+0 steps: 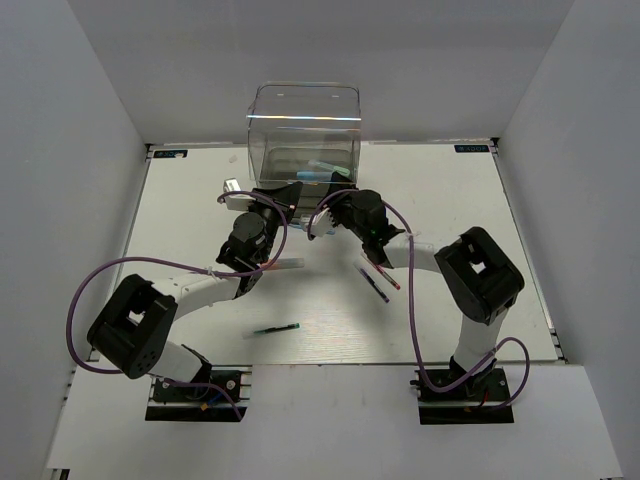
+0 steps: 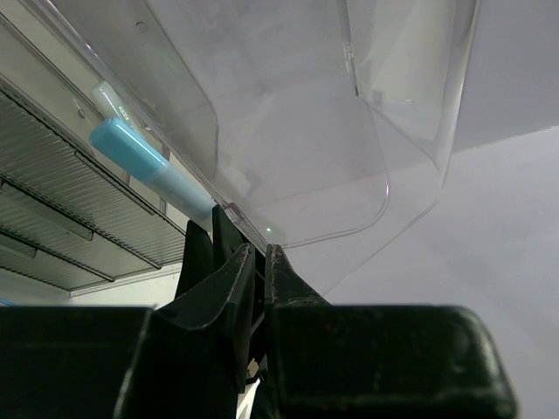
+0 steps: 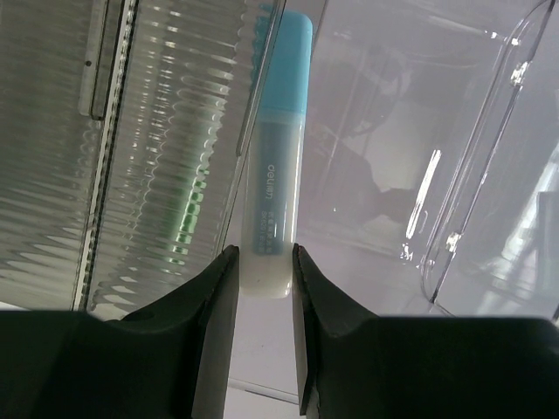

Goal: Sort the stationery into containers
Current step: Place the pen in the storage box.

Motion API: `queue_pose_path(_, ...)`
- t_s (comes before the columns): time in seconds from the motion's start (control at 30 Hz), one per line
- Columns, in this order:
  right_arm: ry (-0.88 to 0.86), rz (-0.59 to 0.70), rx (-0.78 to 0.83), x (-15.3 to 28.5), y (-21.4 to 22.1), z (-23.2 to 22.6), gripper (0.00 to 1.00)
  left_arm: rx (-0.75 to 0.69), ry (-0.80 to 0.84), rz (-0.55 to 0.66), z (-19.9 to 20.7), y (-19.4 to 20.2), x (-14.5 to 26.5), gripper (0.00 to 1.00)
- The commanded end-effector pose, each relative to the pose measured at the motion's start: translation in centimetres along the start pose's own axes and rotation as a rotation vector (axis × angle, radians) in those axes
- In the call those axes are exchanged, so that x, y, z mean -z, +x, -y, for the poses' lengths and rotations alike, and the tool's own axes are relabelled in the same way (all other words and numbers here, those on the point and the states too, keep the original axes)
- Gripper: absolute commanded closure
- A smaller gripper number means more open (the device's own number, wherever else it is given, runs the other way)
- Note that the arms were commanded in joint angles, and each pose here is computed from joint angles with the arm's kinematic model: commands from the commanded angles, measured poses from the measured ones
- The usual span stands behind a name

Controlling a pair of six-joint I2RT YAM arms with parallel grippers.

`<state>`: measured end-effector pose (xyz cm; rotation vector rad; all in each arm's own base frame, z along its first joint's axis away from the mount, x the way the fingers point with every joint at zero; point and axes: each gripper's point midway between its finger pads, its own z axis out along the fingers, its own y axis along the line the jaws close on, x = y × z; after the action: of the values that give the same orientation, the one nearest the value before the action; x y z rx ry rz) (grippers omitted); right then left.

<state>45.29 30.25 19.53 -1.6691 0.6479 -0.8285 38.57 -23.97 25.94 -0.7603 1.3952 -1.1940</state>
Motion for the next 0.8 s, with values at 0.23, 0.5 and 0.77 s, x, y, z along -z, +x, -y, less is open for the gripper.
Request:
queue_pose_path(0.23, -0.002, -0.004, 0.001, 0.2, 1.0, 2.3, 0.67, 0.037, 0.09, 0.029, 3.1, -1.2, -0.2, 1.0)
queue_pose_path(0.5, 0.035, 0.005, -0.019, 0.7, 1.1, 3.2, 0.54, 0.04, 0.098, 0.032, 3.5, -1.3, -0.3, 1.0)
queue_pose_path(0.77, 0.087, 0.063, -0.068, 1.7, 0.3, 4.6, 0.51, 0.04, 0.098, 0.032, 3.5, -1.3, -0.3, 1.0)
